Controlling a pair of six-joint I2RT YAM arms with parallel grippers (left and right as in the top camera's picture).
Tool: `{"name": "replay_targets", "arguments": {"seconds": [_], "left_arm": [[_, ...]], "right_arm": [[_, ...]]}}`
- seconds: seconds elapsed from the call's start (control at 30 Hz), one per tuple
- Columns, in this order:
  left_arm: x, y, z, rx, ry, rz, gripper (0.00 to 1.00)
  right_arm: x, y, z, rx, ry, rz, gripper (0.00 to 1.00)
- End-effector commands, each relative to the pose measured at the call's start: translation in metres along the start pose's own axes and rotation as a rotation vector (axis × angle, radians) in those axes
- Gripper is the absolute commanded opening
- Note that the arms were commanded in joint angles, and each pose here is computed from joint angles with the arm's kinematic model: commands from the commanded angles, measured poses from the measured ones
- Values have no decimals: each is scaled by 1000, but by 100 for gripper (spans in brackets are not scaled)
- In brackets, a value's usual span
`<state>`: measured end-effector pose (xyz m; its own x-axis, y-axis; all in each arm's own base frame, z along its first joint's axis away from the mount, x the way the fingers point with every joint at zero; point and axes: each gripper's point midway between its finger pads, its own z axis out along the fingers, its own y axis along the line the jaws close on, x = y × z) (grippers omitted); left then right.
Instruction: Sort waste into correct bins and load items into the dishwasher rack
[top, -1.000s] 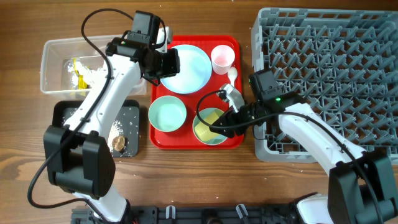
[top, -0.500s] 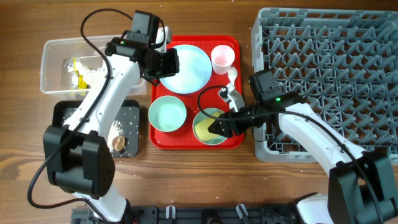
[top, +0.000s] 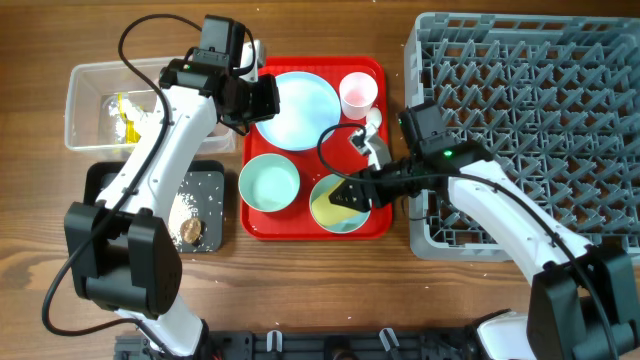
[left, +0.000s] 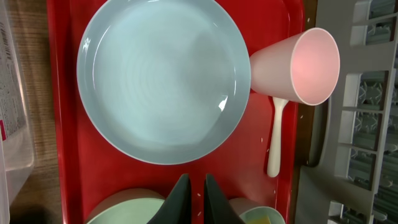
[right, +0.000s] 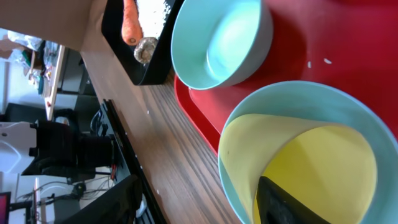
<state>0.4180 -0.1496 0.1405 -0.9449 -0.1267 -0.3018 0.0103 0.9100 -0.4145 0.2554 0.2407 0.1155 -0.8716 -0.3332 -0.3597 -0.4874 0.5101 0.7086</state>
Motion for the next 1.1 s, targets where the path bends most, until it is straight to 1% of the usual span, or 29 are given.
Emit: {"name": "replay_targets", "arguments": {"seconds": [0.0,0.27,0.57,0.67,0.77,0.87,0.9,0.97,1.07], "left_arm": [[-1,4,0,-9,-2,10,8],[-6,22,-5,-26,-6,-33,8],[-9,38,-10,-42,-8,-72,8],[-8,34,-11,-6,1,-77,4],[-3,19,-16,73,25,-68,4],[11,17,-24,74,71,-87,4],[24,17,-26,67,121,-106,4],[51,14,-27,45,223,-128,4],[78,6,-28,21,321,-124,4]], "right_arm": [[-3,18,5,-45,15,-16,62],[10,40,23,-74,76,-43,62],[10,42,25,-73,79,-25,63],[-9,41,18,-13,30,-71,63],[-39,54,0,43,-49,-157,64],[-69,59,-33,185,-135,-189,69],[-73,54,-46,243,-157,-178,70],[-73,40,-60,318,-174,-149,72],[-68,16,-76,400,-171,-78,75]]}}
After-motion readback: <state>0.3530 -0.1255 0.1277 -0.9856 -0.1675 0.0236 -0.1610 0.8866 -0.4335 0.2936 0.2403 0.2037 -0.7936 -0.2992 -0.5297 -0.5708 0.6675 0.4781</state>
